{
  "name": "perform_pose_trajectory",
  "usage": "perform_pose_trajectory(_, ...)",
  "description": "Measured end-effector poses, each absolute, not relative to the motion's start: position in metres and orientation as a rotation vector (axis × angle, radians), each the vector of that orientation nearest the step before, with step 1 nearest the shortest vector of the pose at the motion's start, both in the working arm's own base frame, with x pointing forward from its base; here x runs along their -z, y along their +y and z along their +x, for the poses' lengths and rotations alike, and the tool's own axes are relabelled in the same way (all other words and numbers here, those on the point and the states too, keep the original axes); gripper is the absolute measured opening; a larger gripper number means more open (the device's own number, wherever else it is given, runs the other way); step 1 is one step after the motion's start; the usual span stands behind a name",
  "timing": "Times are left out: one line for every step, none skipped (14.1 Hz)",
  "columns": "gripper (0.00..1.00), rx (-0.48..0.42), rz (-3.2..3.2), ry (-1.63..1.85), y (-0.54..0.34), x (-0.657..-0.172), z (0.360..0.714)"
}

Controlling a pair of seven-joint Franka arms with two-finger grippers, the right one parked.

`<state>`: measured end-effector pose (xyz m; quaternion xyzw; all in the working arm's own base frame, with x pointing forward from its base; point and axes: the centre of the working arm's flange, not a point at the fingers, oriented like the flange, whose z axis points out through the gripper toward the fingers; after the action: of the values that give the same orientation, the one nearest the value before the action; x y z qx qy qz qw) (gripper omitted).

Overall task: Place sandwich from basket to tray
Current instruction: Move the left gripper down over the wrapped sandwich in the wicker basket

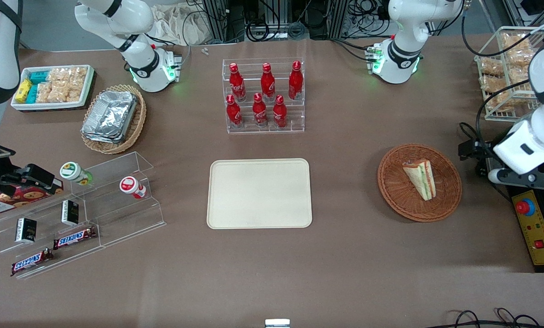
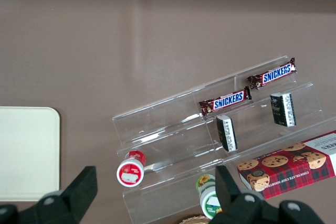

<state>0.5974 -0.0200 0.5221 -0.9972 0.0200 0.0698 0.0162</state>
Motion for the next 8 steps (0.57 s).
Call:
perform_pose_trajectory(1.00, -0.194, -3.097, -0.067, -0.021, -0.506, 0.597)
perform_pose_trajectory(1.00, -0.158, -3.092, -0.175, -0.022, -0.488, 0.595)
perform_pose_trajectory(1.00, -0.130, -3.087, -0.253, -0.023, -0.467, 0.590)
perform_pose_trajectory(1.00, -0.116, -3.081, -0.324, -0.023, -0.445, 0.583)
perform_pose_trajectory(1.00, -0.114, -3.070, -0.401, -0.023, -0.424, 0.574)
perform_pose_trajectory(1.00, -0.117, -3.057, -0.472, -0.022, -0.405, 0.566)
perform_pose_trajectory(1.00, -0.121, -3.047, -0.526, -0.021, -0.390, 0.559)
perform_pose_trajectory(1.00, -0.120, -3.041, -0.562, -0.021, -0.376, 0.553)
